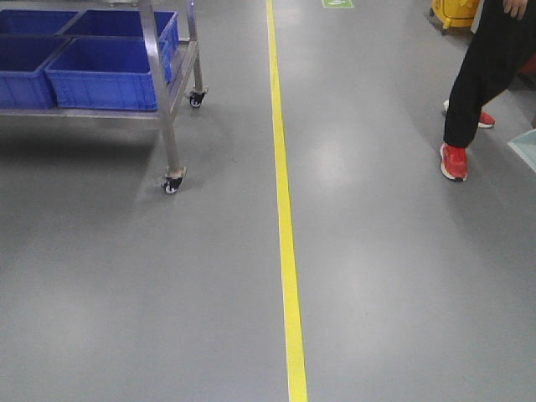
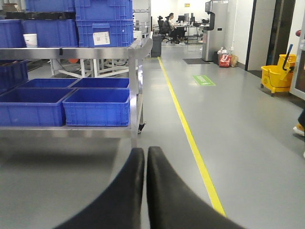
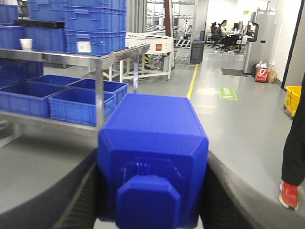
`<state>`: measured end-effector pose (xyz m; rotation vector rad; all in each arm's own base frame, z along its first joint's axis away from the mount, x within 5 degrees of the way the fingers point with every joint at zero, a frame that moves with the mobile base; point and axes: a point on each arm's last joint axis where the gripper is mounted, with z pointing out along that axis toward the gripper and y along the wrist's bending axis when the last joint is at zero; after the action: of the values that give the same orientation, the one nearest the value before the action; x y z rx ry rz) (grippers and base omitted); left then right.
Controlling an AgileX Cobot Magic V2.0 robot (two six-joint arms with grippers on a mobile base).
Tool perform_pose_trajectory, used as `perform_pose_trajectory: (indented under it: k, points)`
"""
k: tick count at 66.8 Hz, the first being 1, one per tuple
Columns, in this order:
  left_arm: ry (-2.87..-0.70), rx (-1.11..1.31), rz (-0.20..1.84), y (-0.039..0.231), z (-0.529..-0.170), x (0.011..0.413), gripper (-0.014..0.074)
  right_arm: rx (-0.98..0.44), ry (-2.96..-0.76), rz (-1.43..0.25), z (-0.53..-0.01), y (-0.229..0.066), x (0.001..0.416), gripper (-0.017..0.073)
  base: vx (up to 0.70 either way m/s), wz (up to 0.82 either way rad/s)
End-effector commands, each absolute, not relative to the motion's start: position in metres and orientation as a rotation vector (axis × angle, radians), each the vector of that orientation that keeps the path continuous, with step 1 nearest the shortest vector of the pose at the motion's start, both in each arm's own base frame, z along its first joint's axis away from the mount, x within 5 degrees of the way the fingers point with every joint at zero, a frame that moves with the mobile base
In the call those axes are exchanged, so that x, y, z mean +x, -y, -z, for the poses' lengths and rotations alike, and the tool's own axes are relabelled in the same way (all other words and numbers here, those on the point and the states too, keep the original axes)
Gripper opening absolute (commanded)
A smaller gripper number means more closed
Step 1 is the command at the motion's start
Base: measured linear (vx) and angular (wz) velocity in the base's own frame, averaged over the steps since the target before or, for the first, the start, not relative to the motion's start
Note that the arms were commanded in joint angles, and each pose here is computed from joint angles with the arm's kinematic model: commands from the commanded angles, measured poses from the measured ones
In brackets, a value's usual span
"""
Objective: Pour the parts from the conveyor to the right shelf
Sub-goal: 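Turn into the aisle between the blue-bin shelves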
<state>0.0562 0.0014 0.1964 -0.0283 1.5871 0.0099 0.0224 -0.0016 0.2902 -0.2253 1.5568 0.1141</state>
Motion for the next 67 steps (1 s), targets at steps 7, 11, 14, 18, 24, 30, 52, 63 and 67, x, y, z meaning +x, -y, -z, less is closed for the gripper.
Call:
perform_pose_trajectory:
  k: [7,11,14,18,24,30,52,63,67]
  points:
    - [-1.489,-0.031,0.007,-0.0009,-0.2099,0.0545,-0.0006,-0.236,-1.454,-0.106,-0.3052,0.0015,0.0201,-0.0008,0.72,-0.03]
    - [-1.489,-0.031,0.007,-0.0009,-0.2099,0.0545,-0.0006,-0.236,-1.454,-0.106,-0.3052,0.0015,0.0201,-0.0008,0.70,0.00]
    - [-1.489,-0.031,0.007,-0.0009,-0.2099,0.0545,-0.0006,-0.236,-1.454,-0.106,-0.3052,0.0015,0.0201,-0.0008,0.69,0.01]
    - [-1.489,-0.031,0.007,-0.0009,-0.2099,0.0545,-0.0006,-0.236,-1.454,-0.106,-0.3052,0.0015,0.0201,-0.0008,0.69,0.03]
    - [-1.489,-0.031,0.007,-0.0009,-0.2099,0.0545,-0.0006,-0.236,-1.454,-0.107,-0.3052,0.0015,0.0201,-0.0008,0.67,0.06]
    - [-1.489,-0.031,0.007,-0.0009,-0.2099,0.0545,-0.0006,-0.236,-1.454,-0.107,-0.3052,0.0015,0.0201,-0.0008,0.65,0.09]
    - [-1.489,-0.031,0.007,-0.0009,-0.2099,0.0545,-0.0006,-0.236,-1.454,-0.107,-0.3052,0.0015,0.0201,-0.0008,0.60,0.13]
    - [-1.489,-0.031,0.007,-0.0009,-0.2099,0.0545,-0.0006,-0.236,-1.454,-0.107,-0.3052,0.0015,0.0201,-0.0008,0.52,0.15]
    - [-1.489,-0.031,0.007,-0.0009,-0.2099,0.0545,-0.0006,-0.236,-1.454,-0.107,-0.3052,0.0015,0.0201,-0.0008,0.49,0.22]
